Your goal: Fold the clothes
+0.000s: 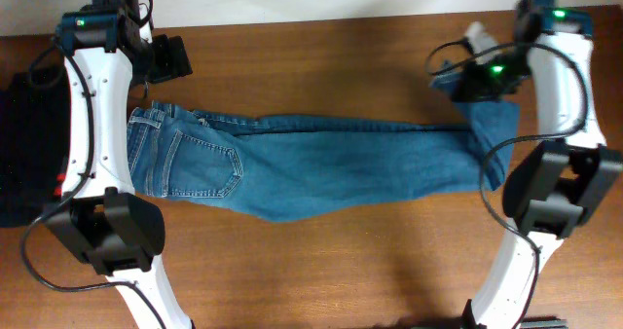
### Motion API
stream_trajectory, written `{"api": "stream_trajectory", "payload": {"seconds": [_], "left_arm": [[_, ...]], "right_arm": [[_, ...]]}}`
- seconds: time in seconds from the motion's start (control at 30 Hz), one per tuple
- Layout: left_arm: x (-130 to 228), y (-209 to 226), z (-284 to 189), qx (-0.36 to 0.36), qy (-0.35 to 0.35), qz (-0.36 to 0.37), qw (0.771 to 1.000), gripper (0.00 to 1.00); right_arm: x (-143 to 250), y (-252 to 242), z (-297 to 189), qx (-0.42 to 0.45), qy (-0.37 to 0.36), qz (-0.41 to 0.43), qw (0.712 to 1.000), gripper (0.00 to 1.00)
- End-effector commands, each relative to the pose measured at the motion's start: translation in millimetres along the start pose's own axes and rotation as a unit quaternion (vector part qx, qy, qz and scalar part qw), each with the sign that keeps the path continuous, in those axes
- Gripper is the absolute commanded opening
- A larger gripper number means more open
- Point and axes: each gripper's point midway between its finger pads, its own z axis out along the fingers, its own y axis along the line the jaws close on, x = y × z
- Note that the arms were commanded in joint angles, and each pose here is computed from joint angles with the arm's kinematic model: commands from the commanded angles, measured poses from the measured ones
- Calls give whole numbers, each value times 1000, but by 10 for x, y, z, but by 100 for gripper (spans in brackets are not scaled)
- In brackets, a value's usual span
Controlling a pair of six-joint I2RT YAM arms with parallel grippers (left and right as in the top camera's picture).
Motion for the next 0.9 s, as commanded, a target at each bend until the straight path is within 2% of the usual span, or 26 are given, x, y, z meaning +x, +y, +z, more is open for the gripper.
{"api": "stream_trajectory", "payload": {"seconds": [0.0, 0.33, 0.87], "left_arm": [[-78, 36, -182, -4, -23, -7, 1000, 94], [-90, 239, -180, -13, -20, -26, 999, 97], [-48, 258, -178, -15, -11, -27, 999, 98]], "right_arm": [[-109, 411, -40, -4, -4, -53, 999, 4], [-129, 1484, 120, -42, 18, -143, 989, 4], [-141, 2488, 487, -61, 20, -193, 979, 4]]}}
